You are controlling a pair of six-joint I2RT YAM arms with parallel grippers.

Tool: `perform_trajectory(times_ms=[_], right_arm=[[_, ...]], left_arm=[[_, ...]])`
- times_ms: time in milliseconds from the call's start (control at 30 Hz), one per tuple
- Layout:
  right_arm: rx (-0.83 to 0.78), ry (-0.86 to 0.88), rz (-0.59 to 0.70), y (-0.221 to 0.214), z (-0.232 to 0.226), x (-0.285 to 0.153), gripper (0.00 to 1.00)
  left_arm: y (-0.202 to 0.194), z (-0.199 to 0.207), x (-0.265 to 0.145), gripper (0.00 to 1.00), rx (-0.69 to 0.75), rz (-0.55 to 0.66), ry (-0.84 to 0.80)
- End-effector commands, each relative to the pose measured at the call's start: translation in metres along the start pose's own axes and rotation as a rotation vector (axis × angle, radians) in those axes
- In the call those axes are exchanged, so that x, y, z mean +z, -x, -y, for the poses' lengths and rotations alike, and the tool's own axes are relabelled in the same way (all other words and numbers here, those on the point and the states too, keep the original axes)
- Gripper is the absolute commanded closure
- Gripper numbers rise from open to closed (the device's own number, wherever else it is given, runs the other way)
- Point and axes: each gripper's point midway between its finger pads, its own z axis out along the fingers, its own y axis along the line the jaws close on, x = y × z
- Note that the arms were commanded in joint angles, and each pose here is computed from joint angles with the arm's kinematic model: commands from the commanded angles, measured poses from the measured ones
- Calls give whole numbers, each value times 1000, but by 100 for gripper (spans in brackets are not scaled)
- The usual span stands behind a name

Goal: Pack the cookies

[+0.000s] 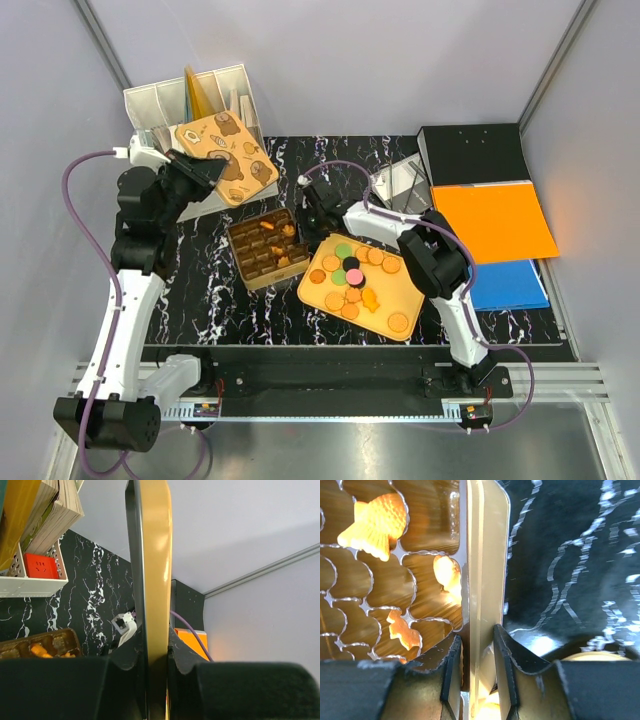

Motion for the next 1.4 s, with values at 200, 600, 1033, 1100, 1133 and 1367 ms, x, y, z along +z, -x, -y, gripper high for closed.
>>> perform_trajectory(times_ms=[200, 600, 1033, 1100, 1133, 1367], right_arm=[[11, -68, -12, 6, 30, -25, 50], [-60, -119, 133, 44, 9, -139, 22], [308, 354, 449, 110, -5, -259, 25], [280, 536, 527, 127, -19, -285, 23], [348, 625, 480, 117, -20, -287, 22], [341, 1002, 633, 133, -24, -338, 21]], left_arm=[[-1, 5, -6, 83, 31, 30, -41], [4, 11, -4, 83, 34, 45, -61], [-12, 73, 10, 83, -159, -100, -441], [-14, 90, 6, 83, -185, -151, -535], [-17, 90, 10, 83, -201, -171, -547], [-41, 100, 7, 83, -220, -302, -630]])
